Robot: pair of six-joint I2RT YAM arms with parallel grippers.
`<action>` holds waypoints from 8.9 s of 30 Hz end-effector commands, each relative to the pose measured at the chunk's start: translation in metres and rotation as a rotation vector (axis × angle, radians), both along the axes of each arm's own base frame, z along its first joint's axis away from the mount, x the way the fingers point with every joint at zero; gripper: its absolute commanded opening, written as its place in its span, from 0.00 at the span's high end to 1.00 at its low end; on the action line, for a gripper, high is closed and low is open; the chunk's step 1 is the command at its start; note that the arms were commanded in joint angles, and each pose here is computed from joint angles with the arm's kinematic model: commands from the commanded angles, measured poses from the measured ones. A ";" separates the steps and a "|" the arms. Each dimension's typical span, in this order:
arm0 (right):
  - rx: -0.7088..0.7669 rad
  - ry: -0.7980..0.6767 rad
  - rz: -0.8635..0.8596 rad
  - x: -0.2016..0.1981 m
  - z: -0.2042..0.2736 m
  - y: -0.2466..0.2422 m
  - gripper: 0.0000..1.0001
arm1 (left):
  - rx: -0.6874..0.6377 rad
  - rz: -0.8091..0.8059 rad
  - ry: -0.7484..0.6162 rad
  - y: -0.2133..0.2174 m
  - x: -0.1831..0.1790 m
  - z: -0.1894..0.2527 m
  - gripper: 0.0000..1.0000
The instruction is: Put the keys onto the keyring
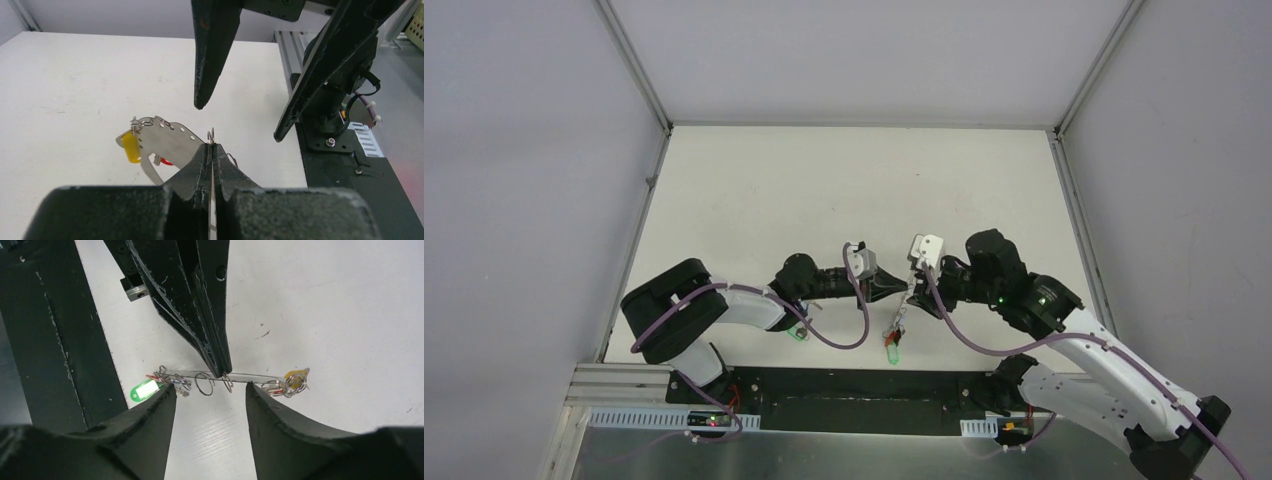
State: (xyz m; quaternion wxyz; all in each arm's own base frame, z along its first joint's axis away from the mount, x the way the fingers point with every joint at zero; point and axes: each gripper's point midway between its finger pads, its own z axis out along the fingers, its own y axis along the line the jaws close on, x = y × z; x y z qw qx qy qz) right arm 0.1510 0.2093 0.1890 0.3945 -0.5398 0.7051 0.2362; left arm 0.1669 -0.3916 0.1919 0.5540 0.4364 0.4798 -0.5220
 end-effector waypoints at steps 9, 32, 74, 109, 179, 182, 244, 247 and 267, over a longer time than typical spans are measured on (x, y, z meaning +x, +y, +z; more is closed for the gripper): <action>0.301 -0.201 -0.032 0.003 0.032 0.004 0.55 | -0.218 0.014 -0.146 0.014 -0.011 0.064 1.00; 0.450 -0.161 0.109 -0.011 0.054 0.025 0.70 | -0.274 0.015 -0.222 0.034 -0.025 0.091 1.00; -0.090 0.214 -0.013 0.007 0.025 -0.001 1.00 | 0.165 0.109 -0.173 0.045 -0.006 0.042 0.54; -0.351 0.281 -0.172 0.023 -0.014 -0.019 1.00 | 0.170 0.275 0.059 -0.054 -0.012 -0.012 0.43; -0.325 0.299 -0.014 -0.003 -0.026 -0.019 1.00 | 0.005 0.115 -0.066 -0.030 -0.013 0.012 0.93; -0.327 0.302 -0.014 -0.003 -0.026 -0.019 1.00 | -0.008 0.110 -0.069 -0.030 -0.014 0.017 0.99; 0.542 -0.126 0.213 -0.007 0.076 0.020 0.69 | -0.378 0.188 -0.135 0.041 -0.034 0.119 1.00; 0.546 -0.112 0.226 -0.008 0.073 0.022 0.70 | -0.381 0.187 -0.134 0.040 -0.034 0.120 1.00; 0.550 -0.069 0.161 -0.001 0.068 0.022 1.00 | -0.366 0.194 -0.091 0.041 -0.032 0.115 0.97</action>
